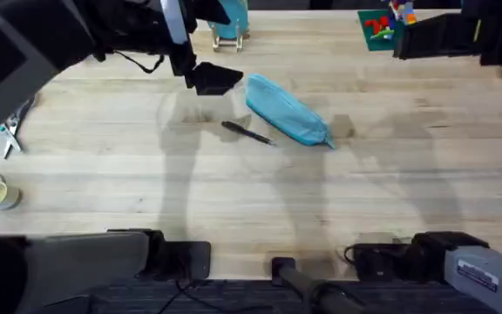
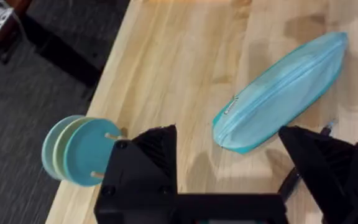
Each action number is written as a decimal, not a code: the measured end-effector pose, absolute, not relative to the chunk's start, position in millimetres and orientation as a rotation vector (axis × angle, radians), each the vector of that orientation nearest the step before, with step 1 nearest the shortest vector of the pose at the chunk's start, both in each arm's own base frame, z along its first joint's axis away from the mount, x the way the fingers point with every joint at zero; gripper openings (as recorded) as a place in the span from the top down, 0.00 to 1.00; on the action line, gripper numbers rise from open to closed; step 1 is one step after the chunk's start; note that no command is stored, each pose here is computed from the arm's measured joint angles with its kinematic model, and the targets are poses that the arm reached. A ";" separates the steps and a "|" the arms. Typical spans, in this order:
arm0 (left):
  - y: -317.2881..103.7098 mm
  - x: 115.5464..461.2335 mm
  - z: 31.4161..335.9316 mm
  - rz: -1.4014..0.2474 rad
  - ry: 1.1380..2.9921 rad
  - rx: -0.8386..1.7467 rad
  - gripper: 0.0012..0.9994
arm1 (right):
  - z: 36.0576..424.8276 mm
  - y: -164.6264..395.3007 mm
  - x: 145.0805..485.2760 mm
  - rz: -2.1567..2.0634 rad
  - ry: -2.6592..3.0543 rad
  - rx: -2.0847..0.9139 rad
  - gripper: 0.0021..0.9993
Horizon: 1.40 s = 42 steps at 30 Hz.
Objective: Unzip the bag, pick up the pens from the table one at a time and place them inside, then zip the bag closed.
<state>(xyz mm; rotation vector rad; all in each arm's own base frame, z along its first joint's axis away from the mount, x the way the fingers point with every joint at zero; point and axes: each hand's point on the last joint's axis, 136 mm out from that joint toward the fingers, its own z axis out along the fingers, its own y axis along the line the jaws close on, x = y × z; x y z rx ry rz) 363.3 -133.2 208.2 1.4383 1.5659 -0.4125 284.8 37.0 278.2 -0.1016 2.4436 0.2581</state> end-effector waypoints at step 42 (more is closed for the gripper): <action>-171.6 377.9 97.1 -0.785 1.502 1.490 0.01 | 278.2 37.4 284.6 0.270 2.446 -0.079 0.00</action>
